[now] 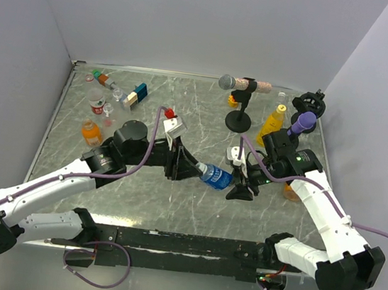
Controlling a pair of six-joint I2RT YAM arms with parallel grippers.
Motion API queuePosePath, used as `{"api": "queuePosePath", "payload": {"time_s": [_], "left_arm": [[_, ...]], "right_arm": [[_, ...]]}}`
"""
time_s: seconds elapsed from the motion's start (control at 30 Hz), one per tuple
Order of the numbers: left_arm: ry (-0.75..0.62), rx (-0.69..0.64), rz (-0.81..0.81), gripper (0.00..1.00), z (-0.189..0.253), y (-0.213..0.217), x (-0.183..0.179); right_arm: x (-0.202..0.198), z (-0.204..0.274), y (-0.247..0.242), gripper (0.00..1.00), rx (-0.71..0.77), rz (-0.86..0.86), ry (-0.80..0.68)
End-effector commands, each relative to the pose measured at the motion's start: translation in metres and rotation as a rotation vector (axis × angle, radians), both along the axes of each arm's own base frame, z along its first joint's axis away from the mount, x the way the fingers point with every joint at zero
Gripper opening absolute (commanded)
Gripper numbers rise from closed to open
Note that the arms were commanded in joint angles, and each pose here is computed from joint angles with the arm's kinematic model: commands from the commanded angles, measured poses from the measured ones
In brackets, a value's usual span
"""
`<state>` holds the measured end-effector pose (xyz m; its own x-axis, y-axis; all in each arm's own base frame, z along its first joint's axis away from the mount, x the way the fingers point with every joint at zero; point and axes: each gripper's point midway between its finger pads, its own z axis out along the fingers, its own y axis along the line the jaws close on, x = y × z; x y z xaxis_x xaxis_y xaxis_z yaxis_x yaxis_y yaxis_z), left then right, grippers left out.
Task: Unscrew the bottle caps
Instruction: Unscrew the bottle cap from the plastic bottle.
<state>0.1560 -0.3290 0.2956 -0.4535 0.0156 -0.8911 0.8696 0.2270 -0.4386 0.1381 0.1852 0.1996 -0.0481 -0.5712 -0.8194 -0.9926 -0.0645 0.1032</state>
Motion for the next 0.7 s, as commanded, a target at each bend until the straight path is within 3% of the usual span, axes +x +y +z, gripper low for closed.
{"api": "queuePosePath", "payload": {"time_s": [0.0,0.1,0.17,0.2,0.33,0.5,0.67], "left_arm": [[-0.055,-0.068,-0.025,0.38,0.030,-0.005,-0.001],[-0.034,-0.065,-0.032,0.24,0.028,-0.007,-0.002],[-0.015,-0.068,-0.032,0.05,0.029,-0.007,-0.002],[-0.003,-0.073,-0.026,0.01,0.030,-0.007,-0.002],[0.101,-0.096,0.050,0.01,0.028,-0.002,0.001],[0.440,-0.172,0.323,0.01,0.020,0.014,0.023],[0.670,-0.162,0.391,0.01,0.014,0.010,0.025]], "right_arm": [[-0.003,0.001,0.004,0.34,0.024,0.032,-0.007],[-0.003,0.000,0.004,0.34,0.021,0.031,-0.008],[-0.002,-0.001,0.004,0.34,0.017,0.026,-0.006],[-0.001,-0.002,0.004,0.34,0.013,0.020,-0.004],[0.012,-0.009,0.000,0.33,-0.032,-0.055,-0.010],[0.032,-0.018,-0.005,0.33,-0.093,-0.155,-0.036],[0.041,-0.023,-0.005,0.32,-0.113,-0.187,-0.020]]}}
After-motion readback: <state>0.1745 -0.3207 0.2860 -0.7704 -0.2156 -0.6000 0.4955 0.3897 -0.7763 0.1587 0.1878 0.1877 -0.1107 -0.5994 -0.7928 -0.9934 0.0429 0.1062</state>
